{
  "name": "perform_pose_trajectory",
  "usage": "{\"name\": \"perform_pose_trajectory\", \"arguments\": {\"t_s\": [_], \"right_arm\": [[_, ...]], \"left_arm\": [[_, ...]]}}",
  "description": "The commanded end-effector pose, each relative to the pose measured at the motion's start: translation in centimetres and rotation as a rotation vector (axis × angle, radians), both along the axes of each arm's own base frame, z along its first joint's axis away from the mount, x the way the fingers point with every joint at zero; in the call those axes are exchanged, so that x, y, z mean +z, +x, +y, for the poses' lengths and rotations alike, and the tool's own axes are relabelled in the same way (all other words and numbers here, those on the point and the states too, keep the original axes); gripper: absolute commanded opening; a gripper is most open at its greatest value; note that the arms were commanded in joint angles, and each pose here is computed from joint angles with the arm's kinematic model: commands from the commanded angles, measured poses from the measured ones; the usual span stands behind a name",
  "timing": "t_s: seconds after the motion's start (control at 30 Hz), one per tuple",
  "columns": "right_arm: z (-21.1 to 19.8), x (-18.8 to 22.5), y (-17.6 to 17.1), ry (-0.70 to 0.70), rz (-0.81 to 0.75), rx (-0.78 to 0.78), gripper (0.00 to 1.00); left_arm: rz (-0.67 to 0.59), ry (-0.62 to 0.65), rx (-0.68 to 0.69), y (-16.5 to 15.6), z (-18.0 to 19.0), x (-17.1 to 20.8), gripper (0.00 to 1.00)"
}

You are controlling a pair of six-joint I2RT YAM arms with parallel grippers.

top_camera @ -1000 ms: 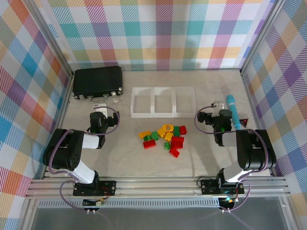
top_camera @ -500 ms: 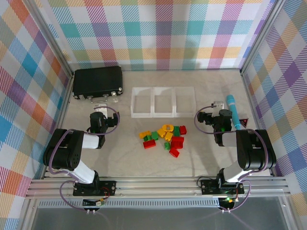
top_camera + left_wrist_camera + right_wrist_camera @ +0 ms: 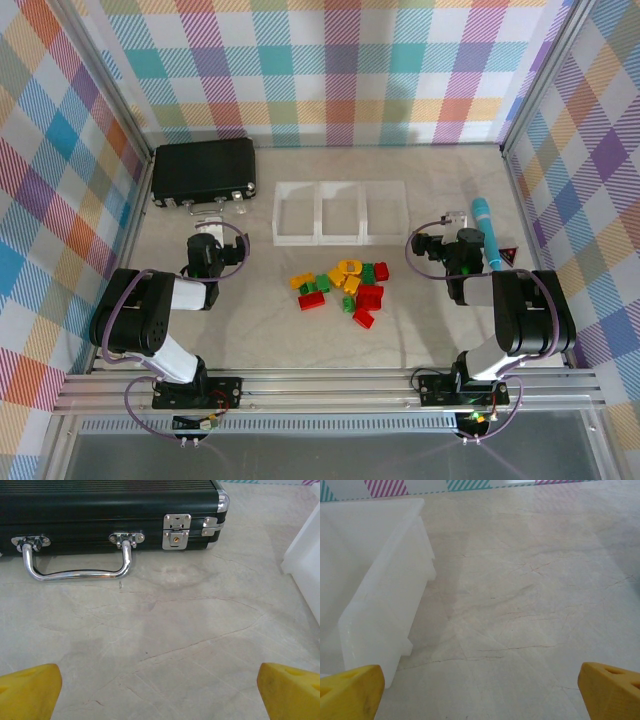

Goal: Sort the legos into containers by color
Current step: Pick up the lego from the center of the table.

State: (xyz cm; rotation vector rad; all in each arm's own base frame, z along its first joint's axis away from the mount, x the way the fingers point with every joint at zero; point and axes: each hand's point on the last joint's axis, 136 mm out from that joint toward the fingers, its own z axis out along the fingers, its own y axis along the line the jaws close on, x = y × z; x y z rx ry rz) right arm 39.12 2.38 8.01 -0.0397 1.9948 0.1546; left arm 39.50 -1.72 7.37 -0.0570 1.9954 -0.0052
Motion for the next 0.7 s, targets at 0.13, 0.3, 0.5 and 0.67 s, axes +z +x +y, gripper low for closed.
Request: {"name": "perform_pose_trajectory", "arguments": {"t_s": [0.13, 0.3, 0.5, 0.67], "right_arm": [[-0.3, 5.0, -0.8, 0.072, 0.093, -0.103, 0.99], [1.0, 7.4, -2.0, 0.249, 0.152, -0.114, 0.99], [3.1, 9.3, -1.8, 0.420, 0.300, -0.104, 1.00], [5.0, 9.2, -0.3, 0.413, 0.462, -0.031, 0.93]], "left_arm": [[-0.031, -0.009, 0.127, 0.7, 1.6, 8.2, 1.00], [0.076, -0.102, 0.403, -1.4, 4.8, 11.6, 1.00], [0.182, -0.176, 0.443, -2.4, 3.0, 12.7, 1.00], [0.221, -0.220, 0.333, -5.3, -0.1, 10.8, 1.00]]}}
